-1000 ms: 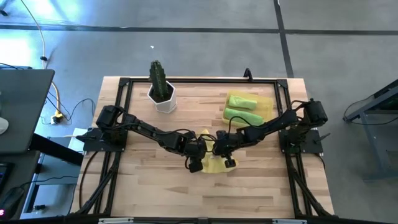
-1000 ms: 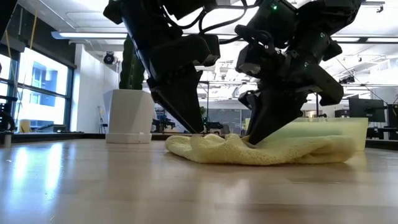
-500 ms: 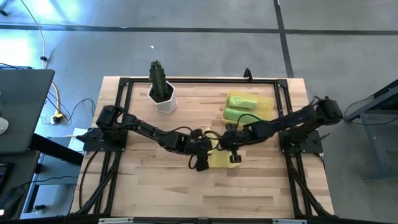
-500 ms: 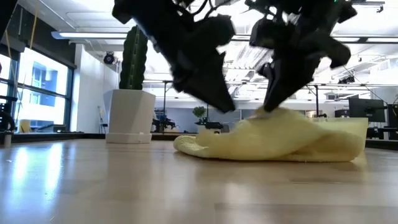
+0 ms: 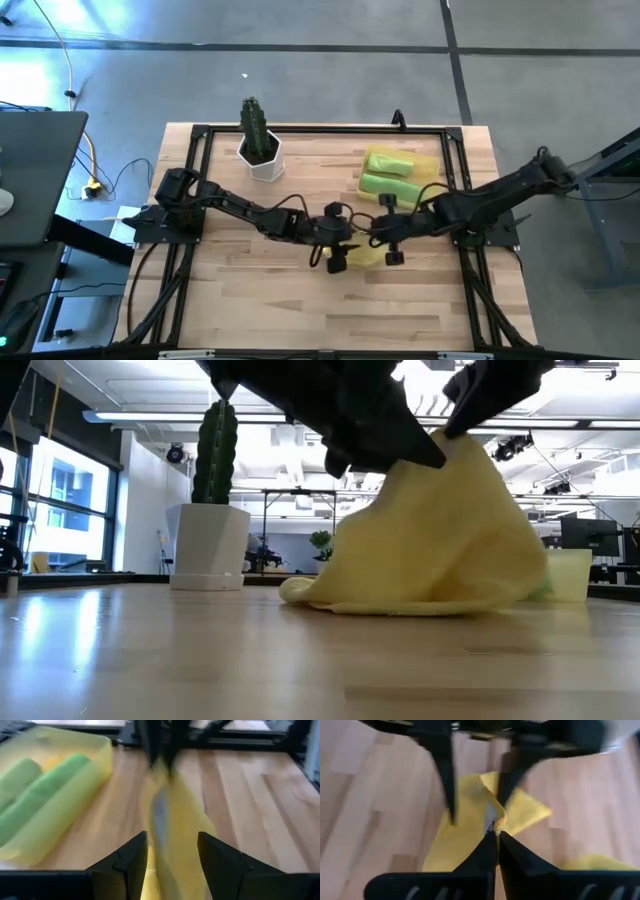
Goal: Roll microfiber towels into tight, uniform cylinder then place into a basket
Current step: Fold the yellow microfiber cloth
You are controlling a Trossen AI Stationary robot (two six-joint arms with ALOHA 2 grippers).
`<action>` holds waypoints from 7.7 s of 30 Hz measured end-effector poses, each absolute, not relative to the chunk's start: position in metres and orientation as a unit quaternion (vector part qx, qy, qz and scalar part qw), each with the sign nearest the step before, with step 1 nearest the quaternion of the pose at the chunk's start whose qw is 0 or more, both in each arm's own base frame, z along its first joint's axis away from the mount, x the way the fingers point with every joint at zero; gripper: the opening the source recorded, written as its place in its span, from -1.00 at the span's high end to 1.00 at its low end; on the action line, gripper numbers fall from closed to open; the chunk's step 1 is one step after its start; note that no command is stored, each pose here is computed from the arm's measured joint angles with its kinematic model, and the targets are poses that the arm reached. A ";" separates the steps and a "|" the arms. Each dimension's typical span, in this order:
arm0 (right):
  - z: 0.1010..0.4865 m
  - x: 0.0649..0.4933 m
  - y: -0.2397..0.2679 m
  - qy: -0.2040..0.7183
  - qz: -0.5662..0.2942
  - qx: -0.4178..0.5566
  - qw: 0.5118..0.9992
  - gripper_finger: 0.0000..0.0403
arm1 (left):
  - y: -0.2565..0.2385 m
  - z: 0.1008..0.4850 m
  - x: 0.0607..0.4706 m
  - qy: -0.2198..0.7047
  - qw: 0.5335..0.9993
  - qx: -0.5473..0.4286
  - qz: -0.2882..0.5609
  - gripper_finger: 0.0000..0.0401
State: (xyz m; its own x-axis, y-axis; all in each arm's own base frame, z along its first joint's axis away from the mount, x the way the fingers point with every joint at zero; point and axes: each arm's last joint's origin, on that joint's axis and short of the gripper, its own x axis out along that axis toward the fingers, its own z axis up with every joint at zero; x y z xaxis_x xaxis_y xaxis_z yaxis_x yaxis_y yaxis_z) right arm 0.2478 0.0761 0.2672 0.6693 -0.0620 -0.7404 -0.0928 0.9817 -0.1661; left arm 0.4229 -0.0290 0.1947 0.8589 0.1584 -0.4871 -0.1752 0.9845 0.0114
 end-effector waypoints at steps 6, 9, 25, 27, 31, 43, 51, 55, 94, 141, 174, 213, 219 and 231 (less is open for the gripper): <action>0.287 0.239 0.075 0.420 -0.046 -0.140 0.895 1.00 | -0.036 0.190 0.420 0.285 0.958 -0.028 0.025 0.20; 0.295 0.235 0.072 0.432 -0.073 -0.161 0.884 1.00 | -0.041 0.189 0.419 0.290 0.957 -0.030 0.008 0.20; 0.341 0.236 0.065 0.391 -0.127 -0.179 0.894 1.00 | -0.047 0.185 0.417 0.304 0.952 -0.030 -0.006 0.20; 0.347 0.236 0.065 0.382 -0.127 -0.177 0.898 1.00 | -0.046 0.184 0.417 0.303 0.952 -0.025 0.008 0.20; 0.358 0.236 0.065 0.368 -0.127 -0.172 0.905 1.00 | -0.044 0.181 0.415 0.314 0.949 -0.016 0.032 0.20; 0.368 0.237 0.065 0.353 -0.126 -0.180 0.909 1.00 | -0.043 0.153 0.418 0.350 0.934 0.000 0.075 0.20; 0.367 0.236 0.064 0.355 -0.131 -0.187 0.906 1.00 | -0.052 0.146 0.418 0.357 0.931 -0.008 0.070 0.56; 0.367 0.236 0.064 0.356 -0.134 -0.187 0.906 1.00 | -0.057 0.150 0.417 0.354 0.933 -0.005 0.063 0.88; 0.316 0.208 0.034 0.051 -0.189 -0.221 0.955 1.00 | -0.035 0.346 0.297 0.420 0.775 0.185 0.434 1.00; 0.252 0.208 -0.002 0.155 -0.042 0.045 0.986 1.00 | -0.019 0.306 0.311 0.482 0.771 -0.009 0.415 1.00; 0.164 0.211 0.089 0.280 0.039 0.178 0.943 1.00 | -0.089 0.225 0.354 0.609 0.759 -0.123 0.194 1.00; 0.151 0.217 0.009 0.327 -0.168 0.079 0.927 1.00 | 0.013 0.174 0.374 0.635 0.681 0.015 0.363 1.00; 0.151 0.217 0.009 0.331 -0.160 0.059 0.928 0.92 | 0.015 0.173 0.374 0.640 0.680 0.004 0.358 1.00; 0.174 0.219 0.010 0.326 -0.141 0.024 0.935 0.24 | 0.016 0.168 0.379 0.633 0.691 0.007 0.348 1.00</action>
